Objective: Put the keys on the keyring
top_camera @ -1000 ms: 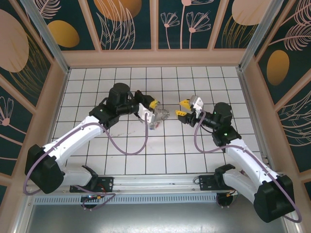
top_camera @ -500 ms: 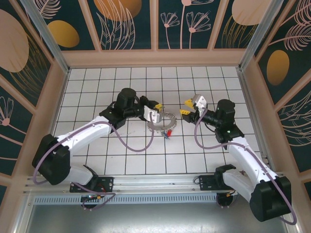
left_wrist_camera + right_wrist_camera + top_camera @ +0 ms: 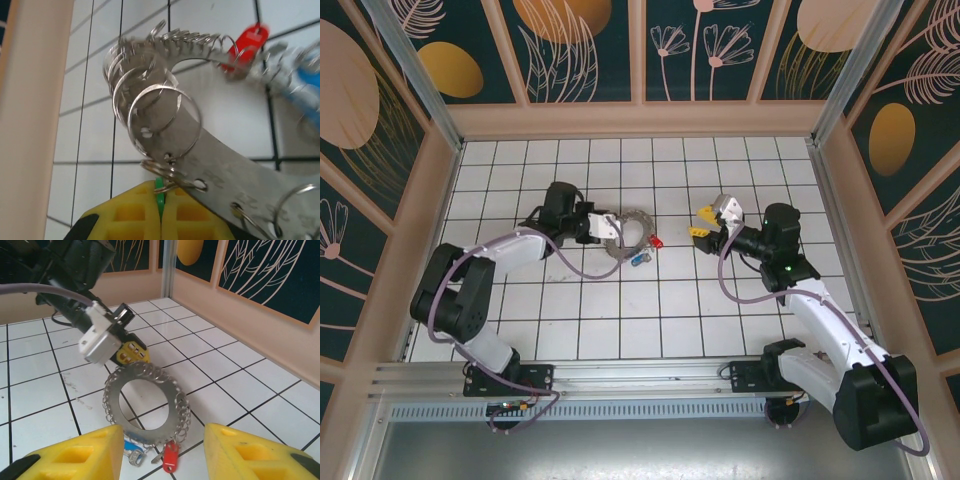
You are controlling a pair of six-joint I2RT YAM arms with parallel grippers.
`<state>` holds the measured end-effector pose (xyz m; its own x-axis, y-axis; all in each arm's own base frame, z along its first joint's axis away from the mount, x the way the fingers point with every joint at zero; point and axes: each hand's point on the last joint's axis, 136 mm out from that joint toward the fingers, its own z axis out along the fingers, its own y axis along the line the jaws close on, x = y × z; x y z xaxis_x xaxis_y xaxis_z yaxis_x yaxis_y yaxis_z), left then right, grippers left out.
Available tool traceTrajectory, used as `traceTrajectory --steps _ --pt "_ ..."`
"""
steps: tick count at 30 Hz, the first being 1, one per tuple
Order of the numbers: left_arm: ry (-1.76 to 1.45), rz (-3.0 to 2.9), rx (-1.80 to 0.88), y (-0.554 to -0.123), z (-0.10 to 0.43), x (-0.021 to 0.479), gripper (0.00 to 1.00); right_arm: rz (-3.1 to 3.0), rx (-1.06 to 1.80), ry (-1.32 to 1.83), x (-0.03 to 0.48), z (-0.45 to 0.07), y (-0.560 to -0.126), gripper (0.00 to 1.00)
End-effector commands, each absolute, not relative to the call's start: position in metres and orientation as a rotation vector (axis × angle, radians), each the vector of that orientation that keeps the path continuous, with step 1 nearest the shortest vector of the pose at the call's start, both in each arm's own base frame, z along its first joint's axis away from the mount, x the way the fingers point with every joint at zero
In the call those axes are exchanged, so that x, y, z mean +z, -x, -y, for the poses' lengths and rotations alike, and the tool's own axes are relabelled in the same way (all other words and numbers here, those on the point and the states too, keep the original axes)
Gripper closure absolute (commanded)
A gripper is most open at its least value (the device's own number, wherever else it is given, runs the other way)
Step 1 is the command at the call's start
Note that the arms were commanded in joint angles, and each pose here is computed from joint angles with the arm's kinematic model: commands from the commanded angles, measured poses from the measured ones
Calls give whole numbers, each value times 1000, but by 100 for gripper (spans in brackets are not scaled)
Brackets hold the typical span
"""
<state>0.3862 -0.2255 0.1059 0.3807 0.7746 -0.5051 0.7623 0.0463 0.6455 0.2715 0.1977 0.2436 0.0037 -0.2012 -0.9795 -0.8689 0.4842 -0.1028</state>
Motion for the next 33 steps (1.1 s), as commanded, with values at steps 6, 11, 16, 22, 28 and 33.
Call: traceTrajectory --steps 6,11,16,22,28,33 --pt "-1629 -1501 134 -434 174 84 100 -1486 666 967 254 -196 -274 54" --pt "-1576 -1577 201 -451 156 73 81 -1499 637 954 253 -193 -276 53" --pt "-1453 -1634 161 -457 152 88 48 -1508 524 886 255 -178 -289 53" --pt "-989 -1673 8 -467 123 169 1 -1469 332 513 289 -115 -316 42" --pt "-532 -1675 33 -430 69 227 1 -1411 143 78 307 -27 -323 1" --pt "-83 -1675 -56 -381 20 227 1 -1438 76 18 287 -9 -326 1"
